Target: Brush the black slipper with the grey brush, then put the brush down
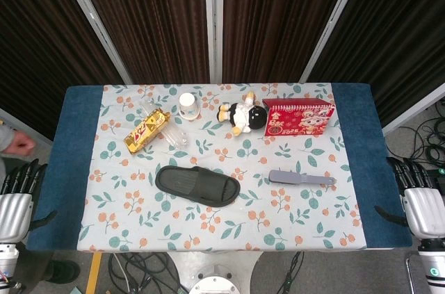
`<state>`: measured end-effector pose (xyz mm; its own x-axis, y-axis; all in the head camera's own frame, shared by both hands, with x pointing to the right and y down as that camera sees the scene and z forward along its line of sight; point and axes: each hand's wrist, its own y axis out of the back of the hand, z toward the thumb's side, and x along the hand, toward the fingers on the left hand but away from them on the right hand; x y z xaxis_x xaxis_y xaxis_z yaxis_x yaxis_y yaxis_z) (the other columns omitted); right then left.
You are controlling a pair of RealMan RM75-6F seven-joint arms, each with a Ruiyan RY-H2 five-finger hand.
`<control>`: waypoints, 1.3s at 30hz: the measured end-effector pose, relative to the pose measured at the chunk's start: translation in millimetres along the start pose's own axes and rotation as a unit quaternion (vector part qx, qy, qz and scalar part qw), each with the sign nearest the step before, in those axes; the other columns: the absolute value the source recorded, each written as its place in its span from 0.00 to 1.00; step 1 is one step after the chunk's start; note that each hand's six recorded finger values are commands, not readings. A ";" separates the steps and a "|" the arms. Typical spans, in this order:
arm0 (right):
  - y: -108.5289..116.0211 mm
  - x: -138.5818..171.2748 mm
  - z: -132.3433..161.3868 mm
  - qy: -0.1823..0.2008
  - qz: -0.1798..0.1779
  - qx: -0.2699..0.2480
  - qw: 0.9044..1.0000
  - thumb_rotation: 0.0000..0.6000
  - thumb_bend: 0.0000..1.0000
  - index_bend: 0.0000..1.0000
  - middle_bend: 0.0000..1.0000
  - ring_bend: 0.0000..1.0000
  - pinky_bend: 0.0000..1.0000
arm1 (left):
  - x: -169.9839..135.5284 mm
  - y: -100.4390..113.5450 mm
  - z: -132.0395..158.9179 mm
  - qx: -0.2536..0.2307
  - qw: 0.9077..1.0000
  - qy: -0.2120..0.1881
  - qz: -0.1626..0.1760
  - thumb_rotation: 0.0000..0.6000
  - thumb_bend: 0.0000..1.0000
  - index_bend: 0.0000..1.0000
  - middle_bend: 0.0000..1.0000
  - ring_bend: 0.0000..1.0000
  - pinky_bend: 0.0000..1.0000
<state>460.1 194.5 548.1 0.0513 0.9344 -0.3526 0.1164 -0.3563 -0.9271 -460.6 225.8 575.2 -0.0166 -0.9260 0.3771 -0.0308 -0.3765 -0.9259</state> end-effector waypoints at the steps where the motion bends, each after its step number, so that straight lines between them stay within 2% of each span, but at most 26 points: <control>1: 0.0 0.3 -0.1 0.000 0.000 0.000 1.000 1.00 0.00 0.00 0.10 0.03 0.07 | 0.1 -0.2 0.4 -0.001 1.000 0.000 0.000 1.00 0.05 0.08 0.04 0.00 0.05; 7: -1.3 -0.6 0.2 0.001 0.004 0.002 1.000 1.00 0.00 0.00 0.10 0.03 0.07 | -0.2 -1.3 1.1 -0.001 1.000 -0.001 -0.003 1.00 0.05 0.08 0.04 0.00 0.05; 13: -7.8 -9.9 5.4 0.009 0.022 0.010 1.000 1.00 0.00 0.00 0.10 0.03 0.07 | -2.0 -2.8 0.6 -0.007 1.000 0.002 -0.005 1.00 0.05 0.08 0.04 0.00 0.05; 19: -28.2 -36.7 16.0 0.014 0.077 0.032 0.996 1.00 0.00 0.00 0.09 0.03 0.07 | -3.0 -4.7 -0.2 -0.009 1.000 0.002 -0.007 1.00 0.05 0.08 0.04 0.00 0.05; 23: -55.5 -65.5 32.6 0.025 0.133 0.042 0.990 1.00 0.00 0.00 0.13 0.04 0.09 | -4.6 -5.5 -2.3 -0.012 1.000 0.005 -0.011 1.00 0.05 0.08 0.04 0.00 0.05; 27: -88.3 -93.8 51.5 0.036 0.177 0.045 0.983 1.00 0.00 0.10 0.22 0.10 0.13 | -6.7 -5.7 -4.4 -0.014 1.000 0.008 -0.009 1.00 0.05 0.08 0.04 0.00 0.05; 32: -121.7 -118.3 59.1 0.031 0.208 0.049 0.976 1.00 0.00 0.31 0.35 0.23 0.23 | -7.6 -9.5 -5.6 -0.015 1.000 0.010 -0.015 1.00 0.05 0.08 0.04 0.00 0.05; 35: -135.2 -126.5 64.0 0.030 0.223 0.049 0.973 1.00 0.00 0.40 0.41 0.29 0.29 | -7.1 -9.9 -5.4 -0.015 1.000 0.009 -0.015 1.00 0.05 0.08 0.04 0.00 0.05; 39: -142.8 -129.3 67.3 0.030 0.235 0.047 0.971 1.00 0.00 0.44 0.46 0.34 0.35 | -6.7 -9.7 -5.4 -0.014 1.000 0.009 -0.015 1.00 0.05 0.08 0.04 0.00 0.05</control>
<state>370.0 125.0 717.5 0.1358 0.6664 -0.7331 -0.0244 -0.7375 -0.6749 -465.7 235.8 581.8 -0.0329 -0.9135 0.4056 -0.0597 -0.4032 -0.9131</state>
